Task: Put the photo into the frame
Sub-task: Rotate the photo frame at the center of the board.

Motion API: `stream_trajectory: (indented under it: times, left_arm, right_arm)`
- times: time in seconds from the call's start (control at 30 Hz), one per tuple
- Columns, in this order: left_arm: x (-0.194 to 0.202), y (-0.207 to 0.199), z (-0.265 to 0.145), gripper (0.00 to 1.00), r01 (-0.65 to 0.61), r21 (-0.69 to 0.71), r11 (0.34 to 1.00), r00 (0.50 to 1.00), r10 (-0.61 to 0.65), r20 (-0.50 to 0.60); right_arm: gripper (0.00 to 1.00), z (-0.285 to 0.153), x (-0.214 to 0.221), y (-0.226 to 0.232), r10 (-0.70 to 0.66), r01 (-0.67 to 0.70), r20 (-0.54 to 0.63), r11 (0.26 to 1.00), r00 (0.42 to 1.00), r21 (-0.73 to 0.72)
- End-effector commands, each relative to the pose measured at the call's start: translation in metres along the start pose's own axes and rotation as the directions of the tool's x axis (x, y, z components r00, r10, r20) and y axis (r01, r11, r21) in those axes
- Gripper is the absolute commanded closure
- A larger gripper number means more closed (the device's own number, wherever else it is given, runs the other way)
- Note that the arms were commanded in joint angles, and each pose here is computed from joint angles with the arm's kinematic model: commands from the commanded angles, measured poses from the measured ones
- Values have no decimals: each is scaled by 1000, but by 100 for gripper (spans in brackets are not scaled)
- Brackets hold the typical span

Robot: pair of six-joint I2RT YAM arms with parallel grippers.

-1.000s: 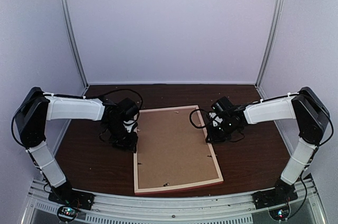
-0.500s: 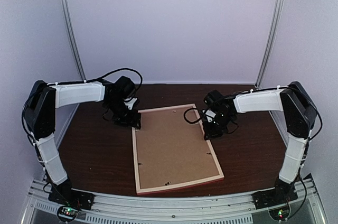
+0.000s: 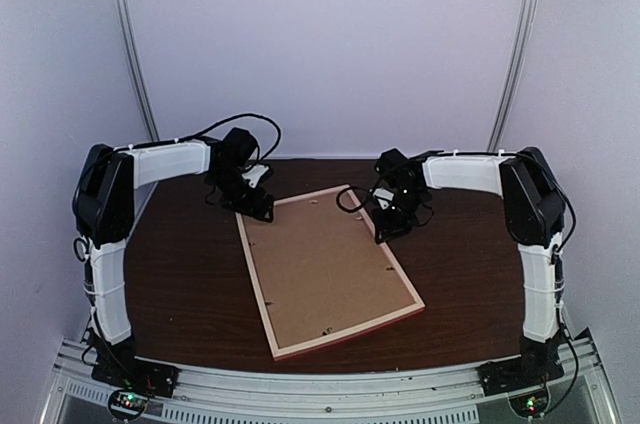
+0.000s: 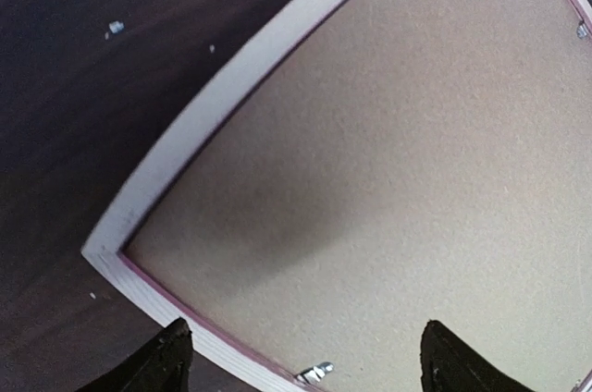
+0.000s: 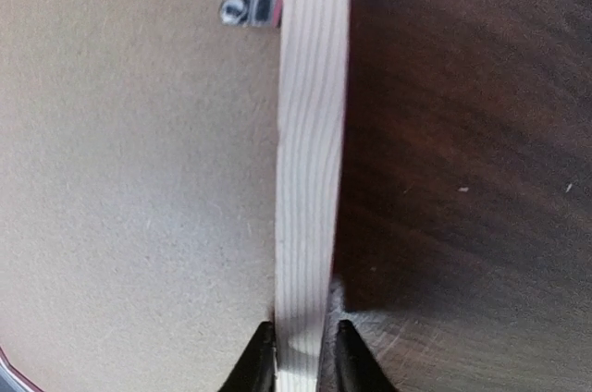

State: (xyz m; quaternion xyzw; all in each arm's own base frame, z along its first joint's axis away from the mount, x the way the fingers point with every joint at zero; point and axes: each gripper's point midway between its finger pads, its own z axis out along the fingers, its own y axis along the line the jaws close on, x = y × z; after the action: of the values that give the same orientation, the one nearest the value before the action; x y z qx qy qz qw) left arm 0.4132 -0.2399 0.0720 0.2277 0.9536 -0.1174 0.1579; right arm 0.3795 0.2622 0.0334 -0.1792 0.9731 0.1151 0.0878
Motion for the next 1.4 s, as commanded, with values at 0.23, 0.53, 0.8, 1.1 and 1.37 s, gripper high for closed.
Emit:
stream_trajectory:
  times: [0.23,0.53,0.8,1.1,1.37]
  left_arm:
    - [-64,40,10,12,-168,-86,982,981,175,85]
    - [-74,39,48,17,-220,11,975,974,219,51]
    - [-72,39,69,25,-203,38,978,979,202,26]
    - [-58,49,77,57,-155,-6,988,988,154,-22]
    - [-37,62,60,72,-23,-55,998,999,22,-23]
  right_arm:
    - [57,-54,-12,1,24,-16,104,997,994,-70]
    - [53,-85,31,12,79,-61,117,986,990,-153]
    - [48,-88,54,8,112,-96,103,983,988,-155]
    - [47,-80,66,3,141,-128,88,982,986,-141]
    - [46,-74,73,-1,153,-143,70,982,986,-125]
